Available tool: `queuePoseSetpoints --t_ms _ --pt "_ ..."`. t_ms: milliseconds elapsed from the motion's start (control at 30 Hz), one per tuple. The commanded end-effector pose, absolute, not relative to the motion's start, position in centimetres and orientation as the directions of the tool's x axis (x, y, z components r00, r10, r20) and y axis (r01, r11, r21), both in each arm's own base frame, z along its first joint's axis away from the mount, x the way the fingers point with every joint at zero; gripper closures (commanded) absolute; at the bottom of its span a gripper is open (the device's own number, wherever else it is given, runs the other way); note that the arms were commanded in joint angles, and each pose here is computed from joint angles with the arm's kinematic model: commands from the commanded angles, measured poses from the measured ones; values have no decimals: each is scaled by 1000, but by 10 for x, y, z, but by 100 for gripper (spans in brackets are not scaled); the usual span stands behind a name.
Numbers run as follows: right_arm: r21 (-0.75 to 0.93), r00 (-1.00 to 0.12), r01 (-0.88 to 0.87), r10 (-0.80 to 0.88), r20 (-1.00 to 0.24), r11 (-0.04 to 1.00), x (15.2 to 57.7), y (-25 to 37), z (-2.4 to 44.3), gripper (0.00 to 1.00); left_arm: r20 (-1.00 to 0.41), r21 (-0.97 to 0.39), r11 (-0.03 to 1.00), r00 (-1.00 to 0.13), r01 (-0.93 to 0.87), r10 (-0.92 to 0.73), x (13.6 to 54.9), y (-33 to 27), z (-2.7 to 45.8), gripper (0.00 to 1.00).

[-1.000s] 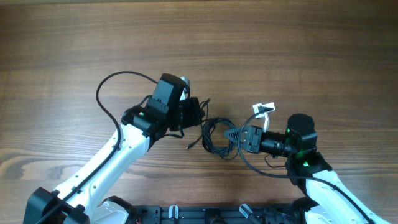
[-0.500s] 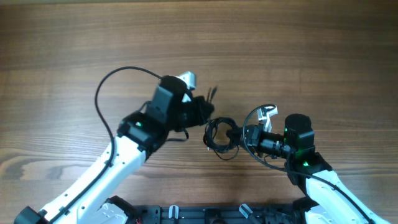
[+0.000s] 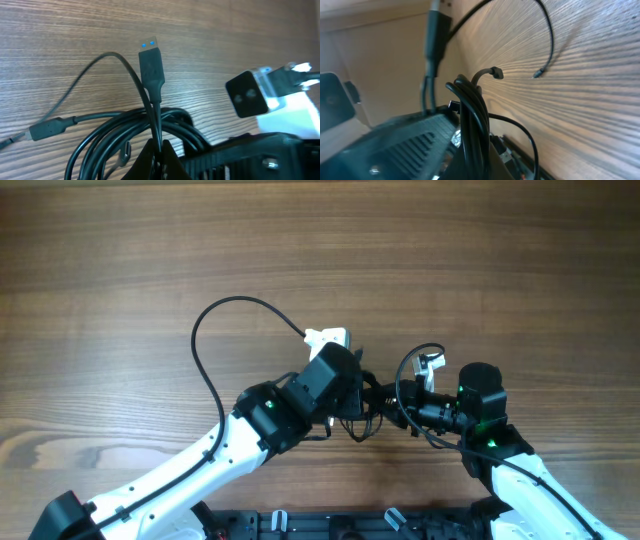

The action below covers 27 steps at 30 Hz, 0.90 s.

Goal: Untangle cables

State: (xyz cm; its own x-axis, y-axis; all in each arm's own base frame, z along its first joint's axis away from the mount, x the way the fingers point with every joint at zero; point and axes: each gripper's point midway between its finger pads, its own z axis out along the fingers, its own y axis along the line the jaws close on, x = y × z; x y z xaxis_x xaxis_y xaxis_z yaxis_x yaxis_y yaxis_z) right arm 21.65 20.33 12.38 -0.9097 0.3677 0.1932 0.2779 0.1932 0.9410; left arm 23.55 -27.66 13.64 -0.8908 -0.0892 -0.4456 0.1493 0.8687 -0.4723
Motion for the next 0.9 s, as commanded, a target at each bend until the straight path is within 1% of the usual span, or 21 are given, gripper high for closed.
queuePoseSetpoints --t_ms 0,167,333,433,500,533,600,633,667,733,867 --pt "938 -902 308 362 235 158 218 206 132 95 -423 -445 889 -900 106 -105 233 -273 125 96" --pt "943 -901 297 372 223 152 221 205 135 95 -353 -475 870 -934 133 -50 218 -286 116 96" --pt "975 -922 185 365 129 121 228 208 155 96 -340 -478 818 -926 319 163 193 -306 107 96" --pt "985 -929 121 363 71 119 230 208 162 95 -325 -471 800 -916 372 235 186 -309 97 96" --pt "984 -928 127 365 73 125 230 208 160 95 -336 -459 797 -907 392 253 188 -308 96 83" --pt "984 -928 123 367 68 131 230 207 158 96 -343 -461 797 -907 390 246 191 -307 97 65" --pt "980 -926 135 371 74 143 230 207 154 95 -372 -478 798 -907 368 195 207 -302 109 44" --pt "977 -922 151 377 85 148 230 206 151 95 -398 -492 799 -906 345 146 220 -294 121 19" --pt "977 -921 153 380 86 149 231 206 151 95 -413 -505 796 -903 333 116 228 -289 131 14" --pt "977 -919 153 384 86 149 231 205 150 95 -438 -545 777 -897 314 55 239 -277 152 0" --pt "976 -910 159 405 86 151 235 204 149 95 -468 -634 711 -883 303 -40 251 -255 193 0"
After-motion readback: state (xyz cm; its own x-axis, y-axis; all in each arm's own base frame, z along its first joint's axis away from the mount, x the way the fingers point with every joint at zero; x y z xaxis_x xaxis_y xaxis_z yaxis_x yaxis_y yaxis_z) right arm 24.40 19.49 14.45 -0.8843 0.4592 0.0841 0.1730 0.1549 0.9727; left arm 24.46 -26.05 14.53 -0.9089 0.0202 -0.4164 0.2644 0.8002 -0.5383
